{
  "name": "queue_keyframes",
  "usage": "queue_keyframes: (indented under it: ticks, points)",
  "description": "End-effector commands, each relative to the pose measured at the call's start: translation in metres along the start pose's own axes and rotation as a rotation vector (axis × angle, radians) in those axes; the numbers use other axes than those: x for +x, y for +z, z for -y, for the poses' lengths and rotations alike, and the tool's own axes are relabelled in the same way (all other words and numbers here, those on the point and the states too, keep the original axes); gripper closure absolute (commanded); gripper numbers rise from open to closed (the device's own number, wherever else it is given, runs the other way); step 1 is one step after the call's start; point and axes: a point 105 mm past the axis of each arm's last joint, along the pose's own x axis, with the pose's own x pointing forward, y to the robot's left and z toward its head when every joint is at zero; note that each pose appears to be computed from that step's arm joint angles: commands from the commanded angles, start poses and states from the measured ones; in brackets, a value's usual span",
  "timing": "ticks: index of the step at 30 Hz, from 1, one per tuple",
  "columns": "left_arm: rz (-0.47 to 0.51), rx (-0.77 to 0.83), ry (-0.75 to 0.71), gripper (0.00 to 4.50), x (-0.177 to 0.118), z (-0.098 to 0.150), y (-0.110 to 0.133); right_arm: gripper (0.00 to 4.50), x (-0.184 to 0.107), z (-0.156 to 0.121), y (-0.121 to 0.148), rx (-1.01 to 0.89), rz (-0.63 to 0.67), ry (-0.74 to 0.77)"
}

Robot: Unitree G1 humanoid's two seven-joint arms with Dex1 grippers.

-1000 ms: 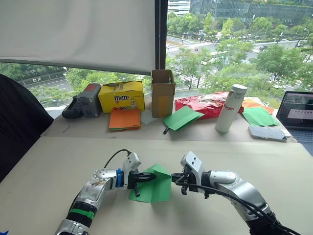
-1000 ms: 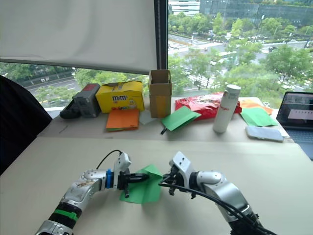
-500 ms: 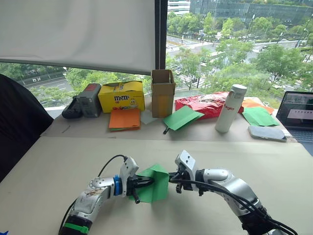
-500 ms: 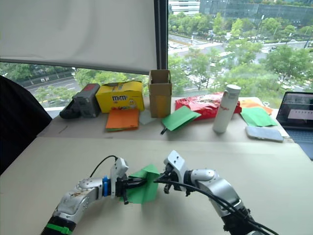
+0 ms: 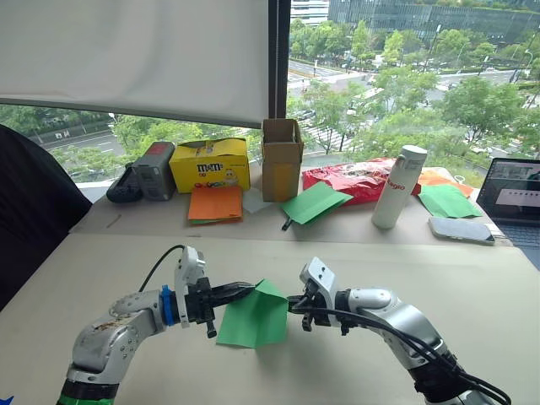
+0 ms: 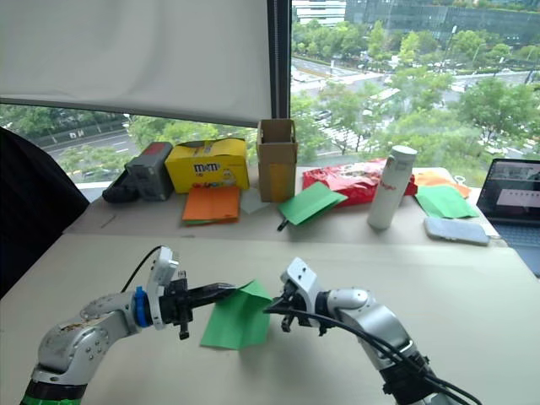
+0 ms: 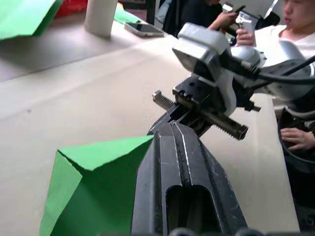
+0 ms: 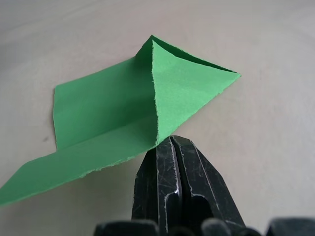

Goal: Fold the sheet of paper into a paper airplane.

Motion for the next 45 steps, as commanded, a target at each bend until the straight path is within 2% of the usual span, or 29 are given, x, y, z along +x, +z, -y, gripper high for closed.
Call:
queue_keyframes:
  ticks: [1,5,8,13,22,34,42,45]
  points:
    - [0.038,0.055,0.089,4.49,-0.001,-0.022,0.018,4.5,-0.001,0.0,0.013,-0.042,0.043,0.003]
    - [-0.017,0.107,0.228,4.49,0.007,-0.06,0.003,4.5,0.0,0.0,0.013,-0.041,0.044,0.003]
    - [-0.088,0.101,0.239,4.49,0.018,-0.074,-0.028,4.5,0.001,0.0,0.013,-0.039,0.047,0.001]
    - [-0.097,0.073,0.174,4.49,0.035,-0.07,-0.05,4.5,0.002,0.001,0.015,-0.042,0.051,-0.005]
    - [-0.176,0.046,0.146,4.49,0.032,-0.058,-0.084,4.5,0.003,0.0,0.019,-0.046,0.058,-0.007]
    - [-0.17,0.018,0.182,4.49,0.027,-0.056,-0.092,4.5,0.022,-0.007,0.036,-0.047,0.104,0.02]
    - [-0.195,0.019,0.2,4.49,0.007,-0.056,-0.088,4.5,0.041,-0.014,0.036,-0.066,0.093,0.058]
    - [-0.21,0.012,0.188,4.49,0.009,-0.052,-0.094,4.5,0.046,-0.016,0.038,-0.068,0.098,0.069]
